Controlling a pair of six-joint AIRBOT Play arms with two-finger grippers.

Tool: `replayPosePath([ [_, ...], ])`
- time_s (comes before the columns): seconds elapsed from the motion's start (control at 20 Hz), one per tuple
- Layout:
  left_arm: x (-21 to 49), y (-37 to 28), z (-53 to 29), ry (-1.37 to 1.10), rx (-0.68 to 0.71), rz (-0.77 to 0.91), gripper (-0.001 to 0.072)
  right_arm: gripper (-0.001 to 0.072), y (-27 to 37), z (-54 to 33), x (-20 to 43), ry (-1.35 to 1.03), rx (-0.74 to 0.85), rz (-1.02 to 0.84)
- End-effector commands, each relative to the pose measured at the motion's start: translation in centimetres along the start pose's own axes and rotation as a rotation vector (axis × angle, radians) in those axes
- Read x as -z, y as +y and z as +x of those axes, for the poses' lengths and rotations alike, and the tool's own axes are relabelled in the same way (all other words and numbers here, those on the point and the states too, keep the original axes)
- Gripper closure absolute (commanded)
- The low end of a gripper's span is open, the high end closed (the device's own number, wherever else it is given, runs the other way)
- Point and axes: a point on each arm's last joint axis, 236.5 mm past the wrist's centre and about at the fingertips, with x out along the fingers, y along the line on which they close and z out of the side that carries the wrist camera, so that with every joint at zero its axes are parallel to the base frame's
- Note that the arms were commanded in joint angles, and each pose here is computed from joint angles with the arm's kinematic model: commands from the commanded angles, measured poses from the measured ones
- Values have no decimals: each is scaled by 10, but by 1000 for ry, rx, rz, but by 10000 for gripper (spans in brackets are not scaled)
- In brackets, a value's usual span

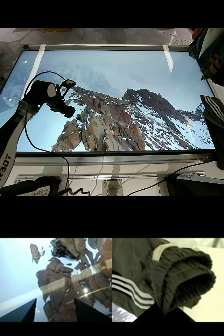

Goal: Fold the clothes and pants, and hang the long-sleeved shirts on hangers.

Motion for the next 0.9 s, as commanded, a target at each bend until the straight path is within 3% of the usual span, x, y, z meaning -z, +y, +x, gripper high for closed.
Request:
replayPosePath([
  [0.0,-4,1,0,-16,-4,0,166,668,-28,0,10,47,105,81],
  [0.2,-4,1,0,-16,-4,0,166,665,-32,-1,21,91,123,90],
  [0.25,-4,1,0,-16,-4,0,166,570,-32,-1,22,94,126,108],
  [0.3,-4,1,0,-16,-4,0,166,349,-33,-2,23,97,128,126],
  [0.35,-4,1,0,-16,-4,0,166,40,-33,-2,23,98,129,146],
  [0.8,-4,1,0,-16,-4,0,167,32,-25,0,11,48,93,150],
  [0.85,-4,1,0,-16,-4,0,168,188,-20,1,9,42,71,137],
])
